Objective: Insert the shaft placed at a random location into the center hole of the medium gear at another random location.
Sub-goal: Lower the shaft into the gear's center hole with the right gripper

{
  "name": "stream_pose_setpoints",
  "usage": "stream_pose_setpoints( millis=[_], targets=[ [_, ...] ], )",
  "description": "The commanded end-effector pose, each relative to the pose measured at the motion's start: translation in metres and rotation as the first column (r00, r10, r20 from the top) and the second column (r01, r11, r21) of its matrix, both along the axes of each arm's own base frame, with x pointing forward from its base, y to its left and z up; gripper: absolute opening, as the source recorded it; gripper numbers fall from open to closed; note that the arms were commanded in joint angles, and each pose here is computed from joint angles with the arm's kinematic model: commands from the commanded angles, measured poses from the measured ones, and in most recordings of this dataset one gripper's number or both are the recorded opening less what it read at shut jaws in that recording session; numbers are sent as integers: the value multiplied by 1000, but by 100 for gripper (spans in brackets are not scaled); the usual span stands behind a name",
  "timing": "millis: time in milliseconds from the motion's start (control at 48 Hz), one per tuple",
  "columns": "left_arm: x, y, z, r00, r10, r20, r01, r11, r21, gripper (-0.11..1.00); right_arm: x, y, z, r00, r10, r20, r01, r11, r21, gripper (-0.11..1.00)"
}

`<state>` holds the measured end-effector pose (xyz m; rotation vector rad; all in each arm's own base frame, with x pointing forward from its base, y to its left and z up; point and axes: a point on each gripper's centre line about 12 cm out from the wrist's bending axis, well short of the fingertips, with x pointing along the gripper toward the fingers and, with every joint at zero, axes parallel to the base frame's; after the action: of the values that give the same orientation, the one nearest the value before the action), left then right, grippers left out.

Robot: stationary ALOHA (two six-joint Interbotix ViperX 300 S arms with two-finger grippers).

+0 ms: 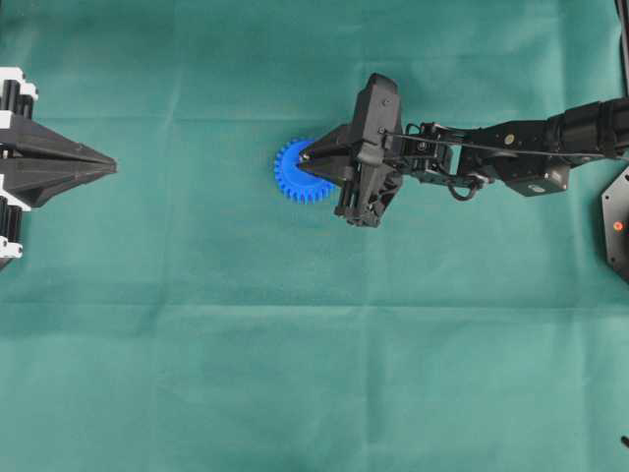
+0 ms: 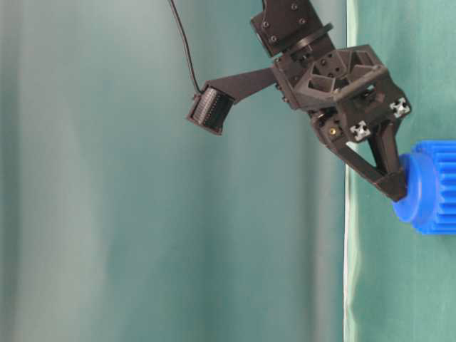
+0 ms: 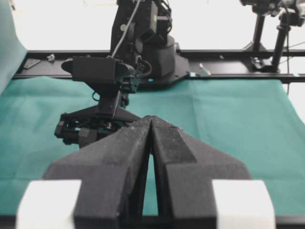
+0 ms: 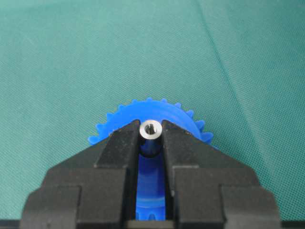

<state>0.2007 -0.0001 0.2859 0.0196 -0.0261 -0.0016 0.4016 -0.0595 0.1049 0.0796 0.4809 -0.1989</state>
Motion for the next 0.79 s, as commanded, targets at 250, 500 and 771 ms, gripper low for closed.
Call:
stream_pose_setpoints(
  millis=[250,500,771],
  targets=[
    [3,0,8,1000,1,18,-1,1000,1,0,6,-1,11,999,-2,32,2,1000,-4,52],
    [3,0,8,1000,1,18,-1,1000,1,0,6,1,24,998,3,61,-2,1000,-8,86],
    [3,0,8,1000,1,18,-1,1000,1,0,-1,2,54,994,13,105,-11,1000,-20,84]
  ],
)
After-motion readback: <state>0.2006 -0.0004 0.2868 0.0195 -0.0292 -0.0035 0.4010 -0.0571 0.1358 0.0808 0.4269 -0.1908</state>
